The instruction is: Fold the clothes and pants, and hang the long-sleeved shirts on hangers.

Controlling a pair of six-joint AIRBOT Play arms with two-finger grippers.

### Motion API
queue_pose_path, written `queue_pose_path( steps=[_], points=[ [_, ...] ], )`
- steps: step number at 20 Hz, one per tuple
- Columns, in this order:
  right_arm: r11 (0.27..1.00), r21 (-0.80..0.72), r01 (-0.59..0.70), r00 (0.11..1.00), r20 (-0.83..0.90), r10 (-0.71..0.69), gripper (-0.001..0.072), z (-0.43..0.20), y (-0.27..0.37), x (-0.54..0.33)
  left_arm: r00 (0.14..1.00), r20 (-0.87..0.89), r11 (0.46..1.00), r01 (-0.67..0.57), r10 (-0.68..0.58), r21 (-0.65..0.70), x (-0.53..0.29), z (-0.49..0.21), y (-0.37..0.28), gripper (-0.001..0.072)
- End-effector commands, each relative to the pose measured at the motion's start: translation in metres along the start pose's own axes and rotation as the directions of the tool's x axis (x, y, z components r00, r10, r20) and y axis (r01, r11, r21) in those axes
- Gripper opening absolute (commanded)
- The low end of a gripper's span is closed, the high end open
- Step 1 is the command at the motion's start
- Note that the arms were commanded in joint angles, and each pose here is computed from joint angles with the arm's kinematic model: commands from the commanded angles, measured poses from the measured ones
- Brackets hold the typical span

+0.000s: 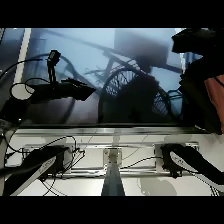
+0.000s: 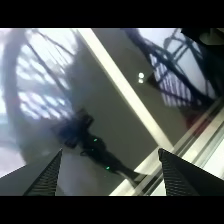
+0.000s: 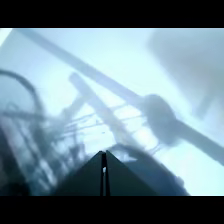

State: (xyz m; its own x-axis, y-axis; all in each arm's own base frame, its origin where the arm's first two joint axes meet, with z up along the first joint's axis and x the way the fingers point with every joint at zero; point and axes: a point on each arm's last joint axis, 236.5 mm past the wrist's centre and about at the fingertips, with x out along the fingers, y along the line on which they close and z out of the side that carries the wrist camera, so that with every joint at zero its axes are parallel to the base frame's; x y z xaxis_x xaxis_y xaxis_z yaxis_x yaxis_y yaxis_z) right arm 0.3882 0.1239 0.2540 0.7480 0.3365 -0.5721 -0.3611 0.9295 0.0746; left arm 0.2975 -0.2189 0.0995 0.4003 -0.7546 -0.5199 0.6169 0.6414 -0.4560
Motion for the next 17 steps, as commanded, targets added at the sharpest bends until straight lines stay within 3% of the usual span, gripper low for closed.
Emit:
queue_pose_path(
  steps=[1,17],
  points=[
    [0.997,-0.064,-0.046,0.998,-0.047,0.044,0.0025,-0.0092,0.025,0.0199,1.0,0.001,1.0,-0.001,0.001,0.001,-0.0003,0.0003,0.0,0.0698],
    [0.995,-0.037,-0.088,0.996,-0.032,0.086,0.0025,-0.0055,0.0348,0.0214,1.0,0.001,1.0,-0.001,0.001,0.001,-0.0003,0.0003,0.0001,0.0699]
  ],
)
